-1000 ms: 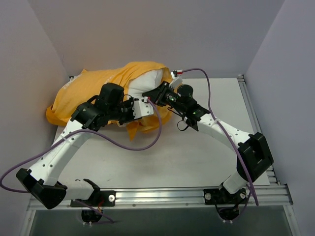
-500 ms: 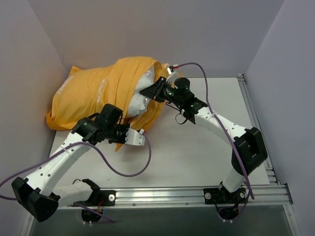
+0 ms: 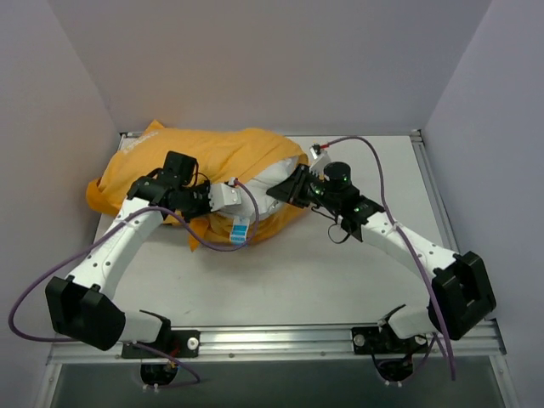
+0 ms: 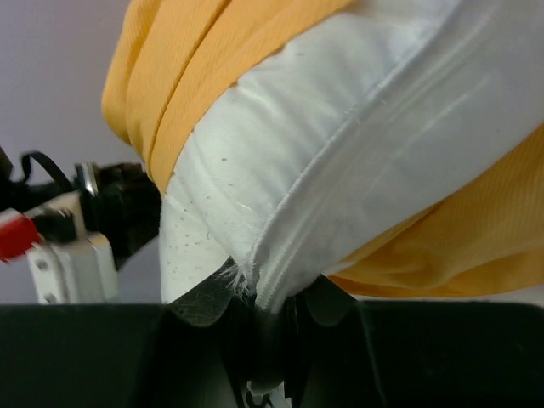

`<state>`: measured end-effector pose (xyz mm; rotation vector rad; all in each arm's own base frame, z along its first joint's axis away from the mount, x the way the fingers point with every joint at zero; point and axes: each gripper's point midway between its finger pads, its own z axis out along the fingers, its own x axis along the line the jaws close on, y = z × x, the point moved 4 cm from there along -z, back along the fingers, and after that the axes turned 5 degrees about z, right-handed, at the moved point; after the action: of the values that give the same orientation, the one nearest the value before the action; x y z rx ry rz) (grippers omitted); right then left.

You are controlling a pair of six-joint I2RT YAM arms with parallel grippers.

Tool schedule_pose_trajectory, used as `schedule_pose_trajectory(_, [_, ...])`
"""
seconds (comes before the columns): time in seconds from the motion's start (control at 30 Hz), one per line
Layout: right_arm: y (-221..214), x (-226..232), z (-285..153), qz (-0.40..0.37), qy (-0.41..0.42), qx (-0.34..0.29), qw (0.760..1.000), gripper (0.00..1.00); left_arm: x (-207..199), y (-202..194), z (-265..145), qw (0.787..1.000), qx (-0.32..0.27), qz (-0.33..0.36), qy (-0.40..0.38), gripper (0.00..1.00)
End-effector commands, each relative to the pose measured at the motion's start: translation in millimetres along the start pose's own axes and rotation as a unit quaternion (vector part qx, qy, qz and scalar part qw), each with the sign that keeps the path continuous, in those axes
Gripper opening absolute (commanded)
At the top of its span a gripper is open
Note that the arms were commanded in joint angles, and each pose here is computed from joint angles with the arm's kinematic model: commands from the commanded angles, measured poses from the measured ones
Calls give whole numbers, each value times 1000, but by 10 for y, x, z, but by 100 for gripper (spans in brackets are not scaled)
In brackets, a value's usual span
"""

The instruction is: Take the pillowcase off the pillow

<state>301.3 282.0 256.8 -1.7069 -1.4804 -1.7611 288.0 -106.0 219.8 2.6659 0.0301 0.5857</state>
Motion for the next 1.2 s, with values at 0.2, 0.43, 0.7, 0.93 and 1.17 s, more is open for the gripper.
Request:
schedule_pose_trajectory(0.2, [-638,-434,-62,-38,0,33,999,0,-457,499,-409,986,-97,15,-135,85])
schedule_pose_trajectory(0.43, [-963,-850,-32,-15,-22,70,997,0,-427,1270,-680,961,-198,-75,-178,96])
schedule_pose_trajectory(0.7, [-1162,-1033,-112,24,-19,78,996,0,152,1901,373,989,-117,-83,40,88])
schedule_pose_trajectory(0.93, [-1291,-1132,-196,33,-26,89,995,0,559,2042,872,983,-93,-112,109,76])
schedule_pose_trajectory(1.17, [-1368,-1155,-317,34,-32,97,994,0,578,2023,1051,978,-107,-159,83,17])
